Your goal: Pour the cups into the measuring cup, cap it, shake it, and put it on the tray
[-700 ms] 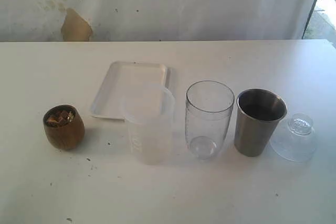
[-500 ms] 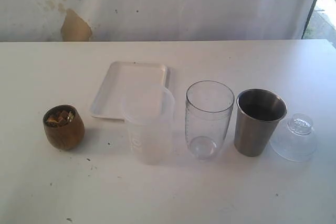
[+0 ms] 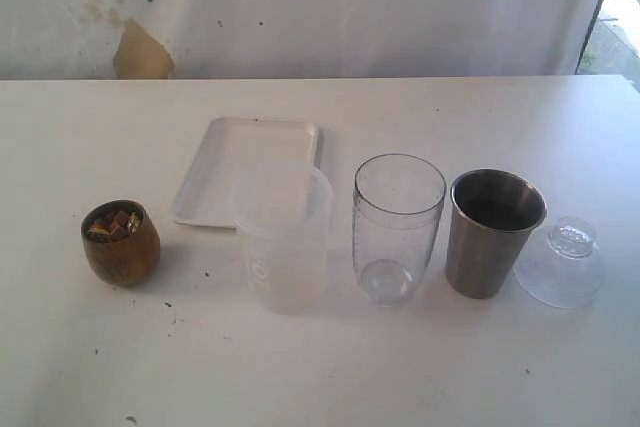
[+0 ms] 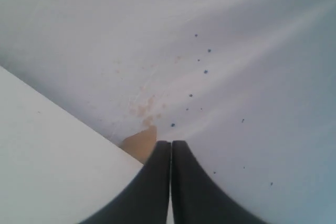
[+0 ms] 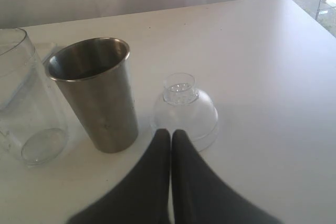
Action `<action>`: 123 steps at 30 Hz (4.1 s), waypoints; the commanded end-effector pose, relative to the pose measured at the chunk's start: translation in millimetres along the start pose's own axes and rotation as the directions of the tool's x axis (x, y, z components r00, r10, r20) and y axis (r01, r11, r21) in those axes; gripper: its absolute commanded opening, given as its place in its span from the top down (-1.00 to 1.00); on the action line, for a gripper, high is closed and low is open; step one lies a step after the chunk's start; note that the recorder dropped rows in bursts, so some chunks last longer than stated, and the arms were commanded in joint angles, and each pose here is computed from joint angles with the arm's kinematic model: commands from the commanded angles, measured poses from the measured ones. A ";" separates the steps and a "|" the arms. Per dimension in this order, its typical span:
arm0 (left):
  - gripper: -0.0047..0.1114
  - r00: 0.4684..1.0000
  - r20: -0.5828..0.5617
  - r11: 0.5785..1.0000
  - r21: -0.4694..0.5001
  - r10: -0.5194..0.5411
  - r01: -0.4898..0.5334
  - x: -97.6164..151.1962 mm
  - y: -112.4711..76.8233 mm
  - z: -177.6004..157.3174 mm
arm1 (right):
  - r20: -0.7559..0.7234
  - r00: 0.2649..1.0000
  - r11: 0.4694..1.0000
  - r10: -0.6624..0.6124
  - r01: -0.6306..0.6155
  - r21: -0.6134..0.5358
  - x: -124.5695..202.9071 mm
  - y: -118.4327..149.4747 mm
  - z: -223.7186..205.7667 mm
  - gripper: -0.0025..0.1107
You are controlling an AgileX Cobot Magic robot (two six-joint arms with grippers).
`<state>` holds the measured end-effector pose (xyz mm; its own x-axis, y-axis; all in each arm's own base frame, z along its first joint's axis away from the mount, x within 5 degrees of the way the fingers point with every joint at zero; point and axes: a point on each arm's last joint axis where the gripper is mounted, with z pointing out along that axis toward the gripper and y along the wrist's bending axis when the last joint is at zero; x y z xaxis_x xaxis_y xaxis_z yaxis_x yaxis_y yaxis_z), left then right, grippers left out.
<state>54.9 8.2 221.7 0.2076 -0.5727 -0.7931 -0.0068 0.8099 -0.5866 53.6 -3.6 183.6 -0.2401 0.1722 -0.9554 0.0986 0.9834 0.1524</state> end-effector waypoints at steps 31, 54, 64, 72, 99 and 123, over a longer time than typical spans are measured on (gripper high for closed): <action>-0.88 0.649 -0.540 0.797 0.578 0.536 -0.178 130.0 5.1 108.9 | 0.008 1.000 1.000 -0.013 0.013 -0.001 0.7 -0.2 0.1 0.96; -0.88 0.615 -0.456 0.720 0.633 0.643 -0.285 195.2 37.2 177.4 | 0.008 1.000 1.000 -0.011 0.011 -0.001 0.7 -0.1 0.1 0.96; -0.88 0.603 -0.445 0.695 0.666 0.662 -0.272 204.0 38.2 189.6 | 0.008 1.000 1.000 -0.011 0.011 -0.001 0.7 -0.1 0.1 0.96; 0.60 0.564 -0.548 0.757 0.607 0.618 -0.240 208.9 45.4 187.6 | 0.008 1.000 1.000 -0.013 0.013 -0.001 0.7 -0.2 0.1 0.96; 0.92 0.720 -0.275 0.654 0.687 0.637 -0.316 119.8 -109.2 259.9 | 0.008 1.000 1.000 -0.013 0.013 -0.001 0.7 -0.2 0.1 0.96; 0.92 0.496 0.208 0.071 0.871 0.843 -0.486 221.6 -253.5 268.5 | 0.008 1.000 1.000 0.001 -0.001 -0.001 0.7 -0.2 0.1 0.96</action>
<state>367.2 -281.9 234.9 0.2214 0.4079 -0.8858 0.7669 0.4882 0.4166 53.6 -3.6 183.6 -0.2397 0.1759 -0.9548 0.0995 0.9827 0.1560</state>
